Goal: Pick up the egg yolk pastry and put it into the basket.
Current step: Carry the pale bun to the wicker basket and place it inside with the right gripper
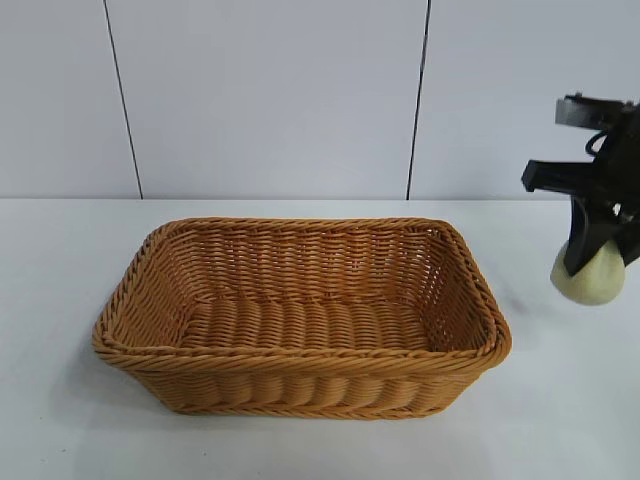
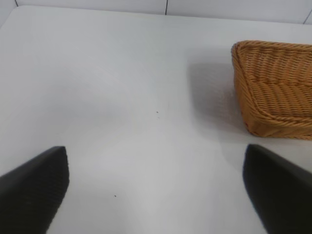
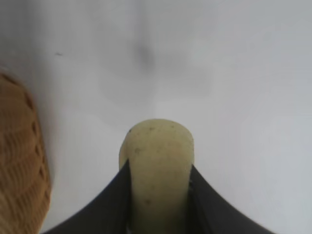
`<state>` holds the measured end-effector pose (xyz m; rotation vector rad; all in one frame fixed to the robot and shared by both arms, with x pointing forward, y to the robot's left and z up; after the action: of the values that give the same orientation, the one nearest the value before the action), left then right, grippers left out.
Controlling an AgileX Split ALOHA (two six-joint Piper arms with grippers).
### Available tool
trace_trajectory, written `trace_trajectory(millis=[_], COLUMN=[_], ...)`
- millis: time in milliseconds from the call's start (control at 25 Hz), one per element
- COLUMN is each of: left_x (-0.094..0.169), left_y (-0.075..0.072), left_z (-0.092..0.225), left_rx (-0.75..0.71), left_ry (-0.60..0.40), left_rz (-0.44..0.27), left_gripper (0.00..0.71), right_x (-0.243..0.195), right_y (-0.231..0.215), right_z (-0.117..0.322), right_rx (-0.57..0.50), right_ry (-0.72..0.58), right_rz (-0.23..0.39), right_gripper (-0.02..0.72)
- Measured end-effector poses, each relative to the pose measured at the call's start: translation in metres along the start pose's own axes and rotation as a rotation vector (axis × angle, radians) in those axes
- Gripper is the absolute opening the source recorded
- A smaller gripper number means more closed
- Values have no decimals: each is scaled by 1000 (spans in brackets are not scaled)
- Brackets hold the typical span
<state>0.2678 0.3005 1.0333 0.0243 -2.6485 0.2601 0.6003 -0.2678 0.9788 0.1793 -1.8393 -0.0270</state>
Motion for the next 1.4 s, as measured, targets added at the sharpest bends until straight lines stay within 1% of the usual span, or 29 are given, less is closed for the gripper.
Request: trace_trajectory(millis=[120,240,320,400,520,720,880,1160,1280,1360,1400], left_x=[0,0,0,0,0,0,0,0,0,0,0], left_y=[0,0,0,0,0,0,0,0,0,0,0], left_z=[0,0,0,0,0,0,0,0,0,0,0], left_rx=[0,0,0,0,0,0,2,2,2,2,2], left_ry=[0,0,0,0,0,0,-1,0,0,0,0], left_rz=[0,0,0,0,0,0,-3,-3,-3,-3,-3], left_gripper=[695,695,695,695,695,695,695,695,695,695,695], right_x=[2,0,-1,-2,-3,-5,-32,-94,-105,-111,-111], right_y=[15,44,67,95,131,176,194,197,197,196,196], right_z=[-4,-2,0,5,11,17,21,25,27,28,28], right_rx=[40,102,135,190,252,291,300,247,238,238,241], right_ry=[-10,-8,-6,-5,-28,-87,-56,24,35,43,43], right_rz=[-12,-42,-72,-103,-141,-193,-205,-201,-198,-197,-197], right_gripper=[192,192,192,192,192,192,192,192,192,221,262])
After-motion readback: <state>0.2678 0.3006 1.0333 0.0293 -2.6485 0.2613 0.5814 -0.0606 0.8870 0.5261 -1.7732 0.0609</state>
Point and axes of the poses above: a point on each arm's last joint axis where the gripper is mounted, x pointing back along that axis away from the gripper, y along the wrist's bending axis when the last joint is at zero, z = x × y, the point moved 4 cm from there along -x, pointing out along that axis toward the gripper, and after that the axes turned 8 degrees about x, right-handed, at the moved point
